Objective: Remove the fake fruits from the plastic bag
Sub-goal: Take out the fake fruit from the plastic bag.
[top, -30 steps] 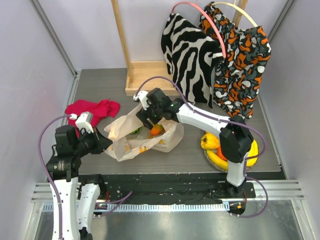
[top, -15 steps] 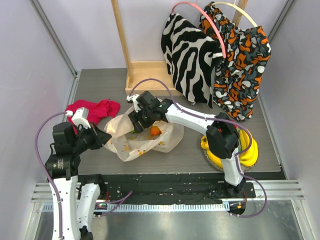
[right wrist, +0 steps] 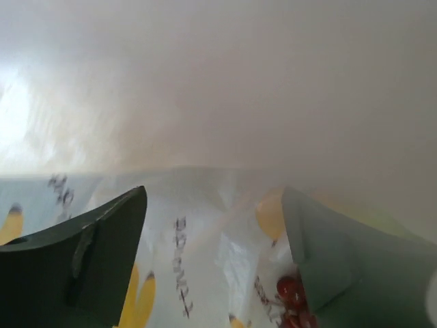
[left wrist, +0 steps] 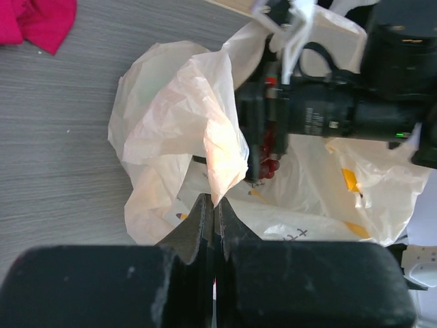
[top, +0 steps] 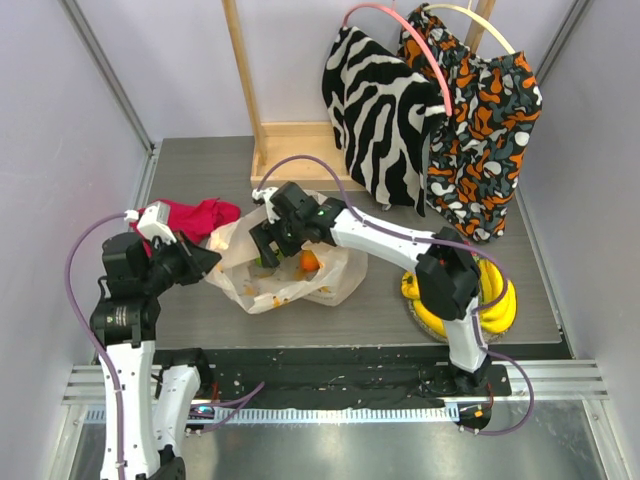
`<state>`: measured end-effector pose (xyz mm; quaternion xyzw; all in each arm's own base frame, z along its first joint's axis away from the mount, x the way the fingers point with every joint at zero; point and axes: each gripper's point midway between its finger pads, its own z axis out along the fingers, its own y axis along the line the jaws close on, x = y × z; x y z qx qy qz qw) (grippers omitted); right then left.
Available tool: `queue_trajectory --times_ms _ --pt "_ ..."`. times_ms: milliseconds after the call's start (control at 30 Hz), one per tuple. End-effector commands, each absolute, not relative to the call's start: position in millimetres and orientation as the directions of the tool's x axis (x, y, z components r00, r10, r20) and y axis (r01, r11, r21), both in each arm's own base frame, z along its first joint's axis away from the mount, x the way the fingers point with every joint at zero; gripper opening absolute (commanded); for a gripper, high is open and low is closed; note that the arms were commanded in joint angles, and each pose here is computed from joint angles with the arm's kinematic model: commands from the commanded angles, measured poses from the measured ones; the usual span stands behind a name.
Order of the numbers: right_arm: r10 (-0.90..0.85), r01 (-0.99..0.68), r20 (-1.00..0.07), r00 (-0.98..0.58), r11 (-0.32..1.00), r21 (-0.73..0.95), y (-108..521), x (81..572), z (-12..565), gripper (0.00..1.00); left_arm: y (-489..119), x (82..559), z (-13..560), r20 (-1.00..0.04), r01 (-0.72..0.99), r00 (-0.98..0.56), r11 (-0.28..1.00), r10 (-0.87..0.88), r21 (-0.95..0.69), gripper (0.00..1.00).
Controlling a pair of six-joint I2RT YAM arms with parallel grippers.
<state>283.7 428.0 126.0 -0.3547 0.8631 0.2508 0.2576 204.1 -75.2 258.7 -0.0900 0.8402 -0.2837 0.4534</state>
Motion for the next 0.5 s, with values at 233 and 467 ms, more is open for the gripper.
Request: queue_trajectory --times_ms 233,467 --pt "-0.293 -0.613 -0.669 -0.683 0.727 0.308 473 338 120 0.95 -85 209 302 -0.760 0.229 -0.515 0.791 -0.396 -0.567 0.00" --pt "-0.274 -0.617 -0.711 -0.647 0.736 0.277 500 370 103 0.91 -86 205 295 -0.751 0.224 -0.540 0.796 -0.379 -0.563 0.00"
